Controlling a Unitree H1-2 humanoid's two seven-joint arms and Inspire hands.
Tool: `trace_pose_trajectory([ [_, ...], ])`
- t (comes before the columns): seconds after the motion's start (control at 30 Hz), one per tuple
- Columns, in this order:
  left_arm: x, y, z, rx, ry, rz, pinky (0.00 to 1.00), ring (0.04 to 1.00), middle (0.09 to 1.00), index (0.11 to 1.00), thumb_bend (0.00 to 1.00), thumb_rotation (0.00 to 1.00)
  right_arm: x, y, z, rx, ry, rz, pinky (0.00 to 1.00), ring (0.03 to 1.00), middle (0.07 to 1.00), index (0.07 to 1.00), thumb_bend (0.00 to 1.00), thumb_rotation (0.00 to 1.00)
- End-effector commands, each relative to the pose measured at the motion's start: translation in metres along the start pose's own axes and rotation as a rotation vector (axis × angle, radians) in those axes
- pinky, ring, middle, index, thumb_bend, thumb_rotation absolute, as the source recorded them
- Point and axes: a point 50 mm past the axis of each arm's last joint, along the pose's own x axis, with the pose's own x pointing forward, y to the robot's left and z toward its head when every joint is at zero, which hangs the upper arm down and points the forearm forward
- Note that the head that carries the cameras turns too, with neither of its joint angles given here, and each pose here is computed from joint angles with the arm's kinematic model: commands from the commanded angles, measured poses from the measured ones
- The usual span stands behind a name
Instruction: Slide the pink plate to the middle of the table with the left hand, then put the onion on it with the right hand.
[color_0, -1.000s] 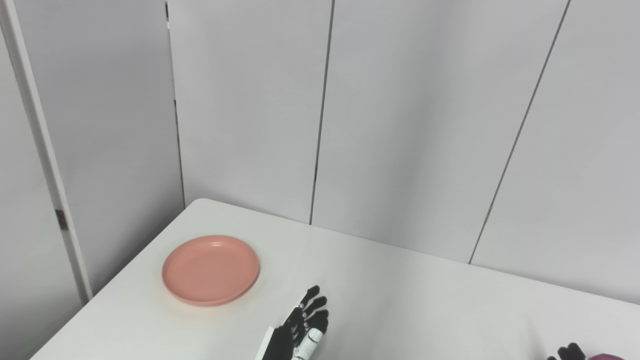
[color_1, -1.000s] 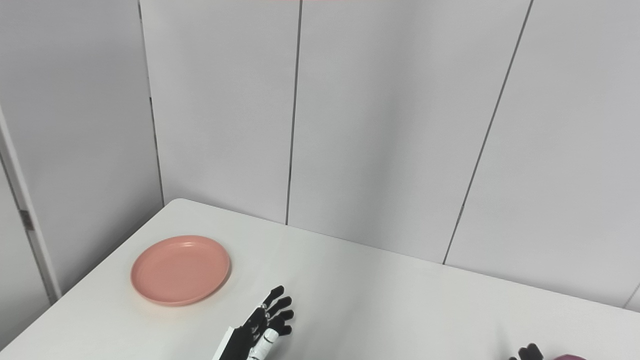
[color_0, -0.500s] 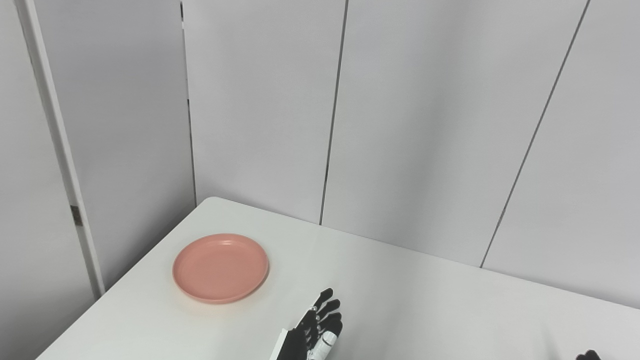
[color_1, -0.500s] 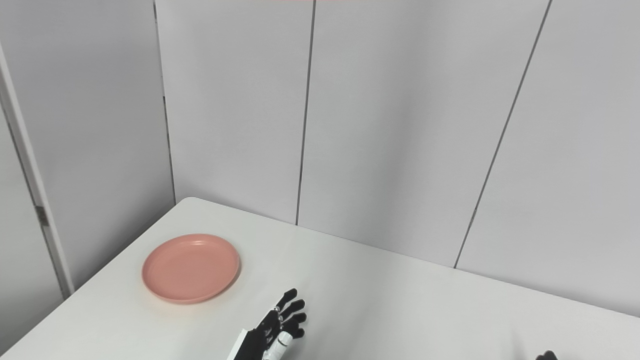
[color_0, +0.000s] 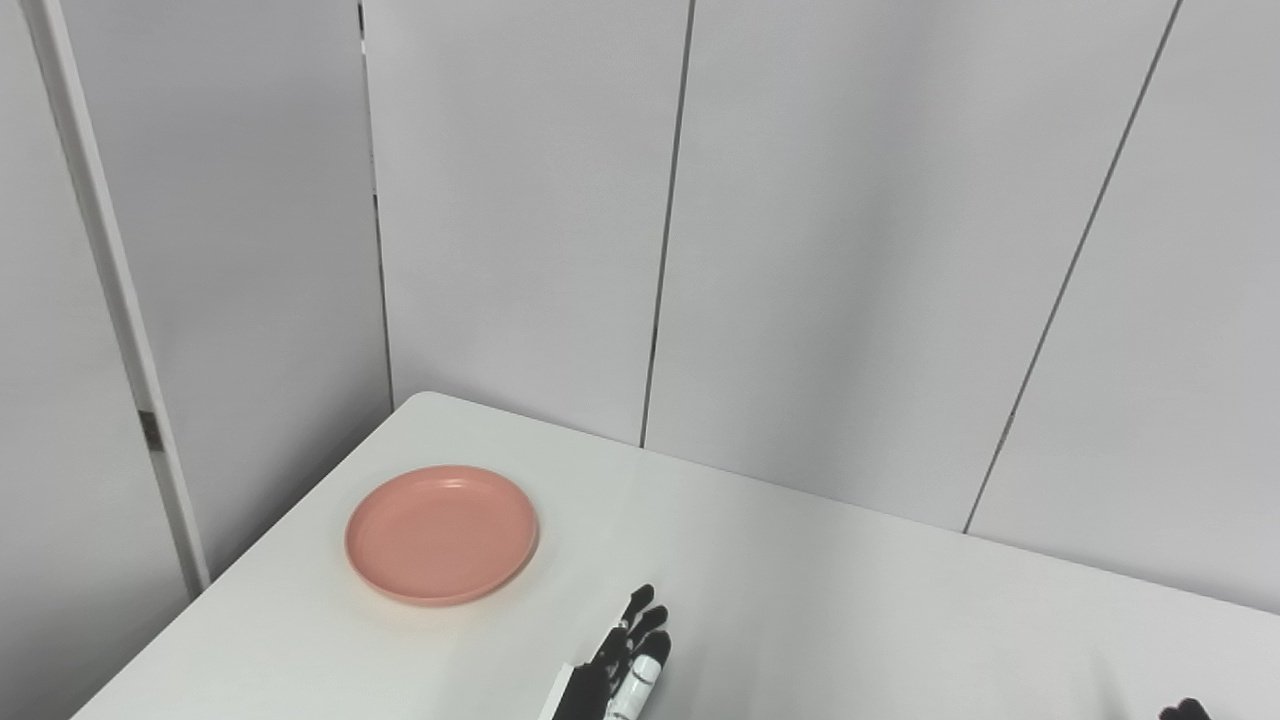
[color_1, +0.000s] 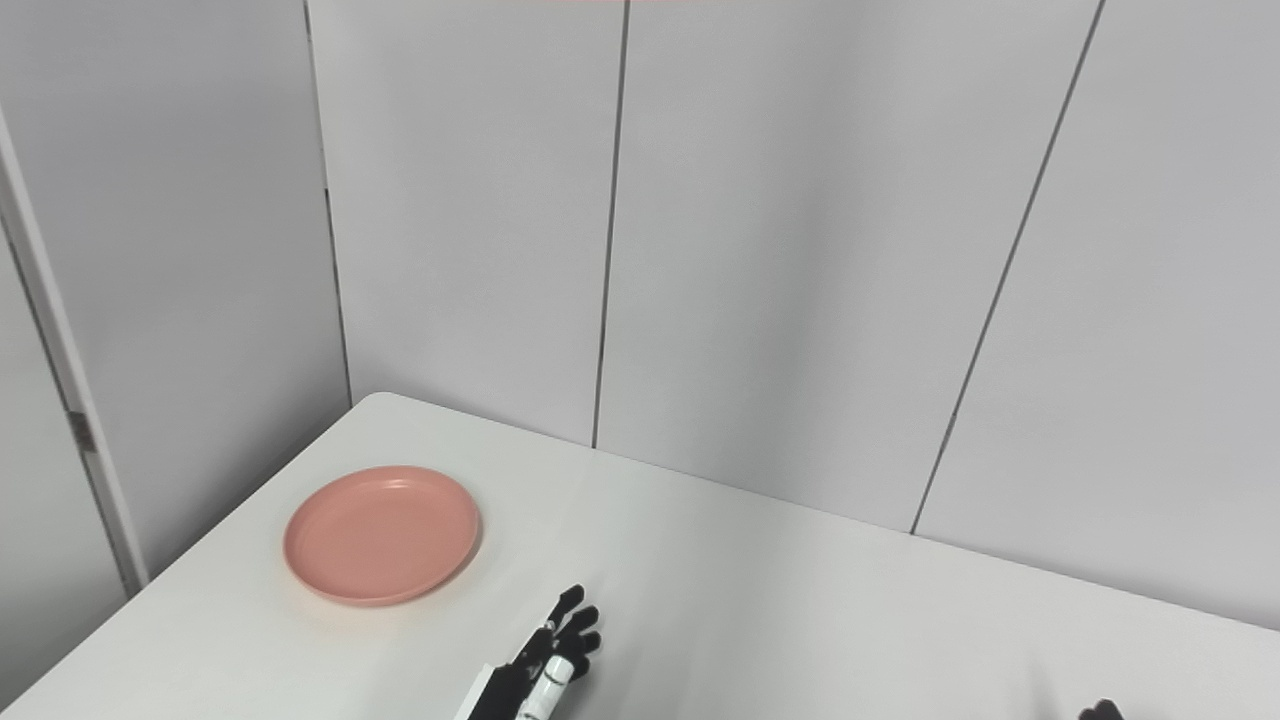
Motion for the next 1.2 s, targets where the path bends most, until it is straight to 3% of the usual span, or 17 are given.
trace_pose_trajectory([
  [0.0,0.018,0.000,0.030,-0.007,-0.084,-0.007,1.00,0.950,0.962,0.969,0.67,0.94,-0.035,-0.014,-0.033,-0.008,0.172,-0.043,1.00,1.000,1.000,1.000,0.63,1.00],
  [0.13,0.038,0.009,0.058,0.021,-0.124,-0.027,1.00,0.973,0.976,0.982,0.66,0.99,-0.036,-0.013,-0.032,0.001,0.178,-0.048,1.00,1.000,1.000,1.000,0.63,1.00],
  [0.33,0.053,0.019,0.079,0.067,-0.133,-0.030,1.00,0.984,0.993,0.989,0.68,0.98,-0.037,-0.011,-0.030,-0.002,0.177,-0.043,1.00,1.000,1.000,1.000,0.62,1.00],
  [0.6,0.090,0.060,0.134,0.014,-0.140,0.037,1.00,0.984,0.980,0.988,0.72,0.97,-0.036,-0.010,-0.030,-0.002,0.176,-0.045,1.00,1.000,1.000,1.000,0.61,1.00],
  [0.97,0.113,0.124,0.171,0.311,-0.273,0.119,1.00,0.930,0.916,0.947,0.76,0.98,-0.037,-0.009,-0.033,-0.002,0.172,-0.047,1.00,1.000,1.000,1.000,0.63,1.00],
  [1.17,0.124,0.161,0.192,0.330,-0.228,0.115,1.00,0.936,0.895,0.898,0.84,1.00,-0.036,-0.009,-0.033,-0.010,0.173,-0.044,1.00,1.000,1.000,1.000,0.65,1.00],
])
